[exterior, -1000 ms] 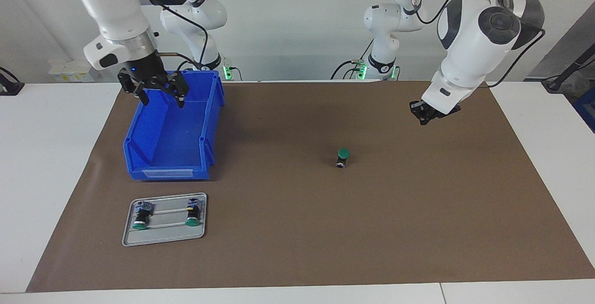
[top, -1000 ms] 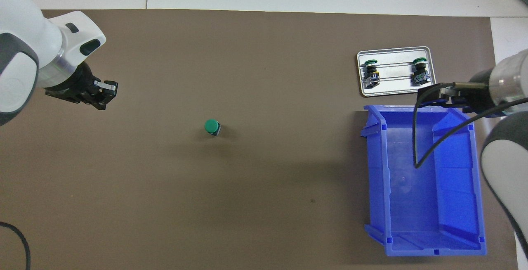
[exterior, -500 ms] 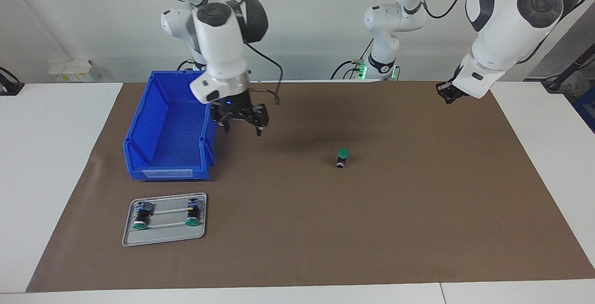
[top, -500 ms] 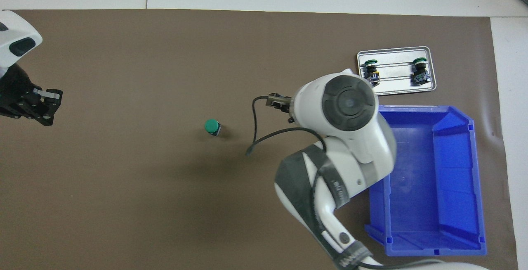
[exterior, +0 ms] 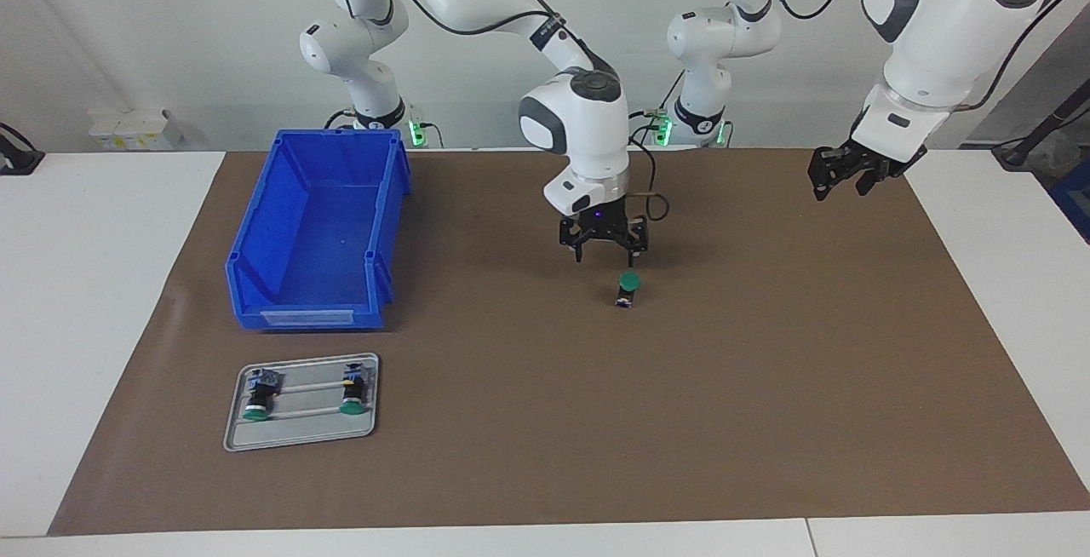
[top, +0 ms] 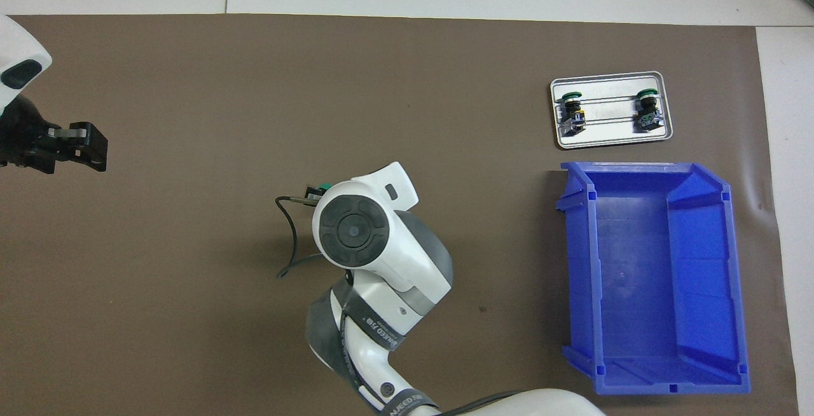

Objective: Place and press button with both arms
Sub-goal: 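Grasp the green button from the table with the right gripper, then carry the green button over the blue bin with the right gripper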

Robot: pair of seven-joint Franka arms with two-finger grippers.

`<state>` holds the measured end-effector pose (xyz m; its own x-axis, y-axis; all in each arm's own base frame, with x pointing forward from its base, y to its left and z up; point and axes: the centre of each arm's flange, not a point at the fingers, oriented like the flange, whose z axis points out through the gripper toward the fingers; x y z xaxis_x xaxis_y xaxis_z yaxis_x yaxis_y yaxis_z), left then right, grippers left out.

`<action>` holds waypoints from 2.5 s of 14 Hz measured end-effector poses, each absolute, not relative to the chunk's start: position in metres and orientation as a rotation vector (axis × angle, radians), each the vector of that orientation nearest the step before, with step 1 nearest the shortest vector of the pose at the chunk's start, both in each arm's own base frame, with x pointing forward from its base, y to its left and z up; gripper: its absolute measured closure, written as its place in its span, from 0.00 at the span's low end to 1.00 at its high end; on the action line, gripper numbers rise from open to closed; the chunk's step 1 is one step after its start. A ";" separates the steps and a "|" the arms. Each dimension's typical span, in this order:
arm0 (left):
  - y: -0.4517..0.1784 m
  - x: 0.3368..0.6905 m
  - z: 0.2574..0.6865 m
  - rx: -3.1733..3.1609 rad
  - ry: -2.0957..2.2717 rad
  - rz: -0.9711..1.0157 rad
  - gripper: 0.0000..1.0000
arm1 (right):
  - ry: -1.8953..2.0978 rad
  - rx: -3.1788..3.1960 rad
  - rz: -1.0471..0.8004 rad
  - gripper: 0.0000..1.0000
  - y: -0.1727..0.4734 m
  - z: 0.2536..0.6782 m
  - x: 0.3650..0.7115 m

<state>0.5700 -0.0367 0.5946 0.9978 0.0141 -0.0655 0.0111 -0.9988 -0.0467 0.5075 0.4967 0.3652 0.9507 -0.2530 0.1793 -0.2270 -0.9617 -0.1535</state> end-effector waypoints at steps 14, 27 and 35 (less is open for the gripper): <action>-0.022 0.551 0.579 -3.184 -0.079 0.076 0.00 | 0.324 -2.947 -0.397 0.37 0.515 0.335 0.522; -0.010 0.540 0.586 -3.130 -0.089 0.125 0.00 | 0.240 -3.109 -0.517 0.59 0.410 0.433 0.577; -0.002 0.540 0.587 -3.128 -0.112 0.122 0.00 | -0.231 -3.194 -0.219 0.59 0.089 0.540 0.554</action>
<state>0.5399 -0.0018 0.5873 0.9944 0.0717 -0.0774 0.0710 -0.9974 -0.0117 0.5545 0.0894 0.5402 0.9804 0.1475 0.1306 0.1382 -0.9873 0.0778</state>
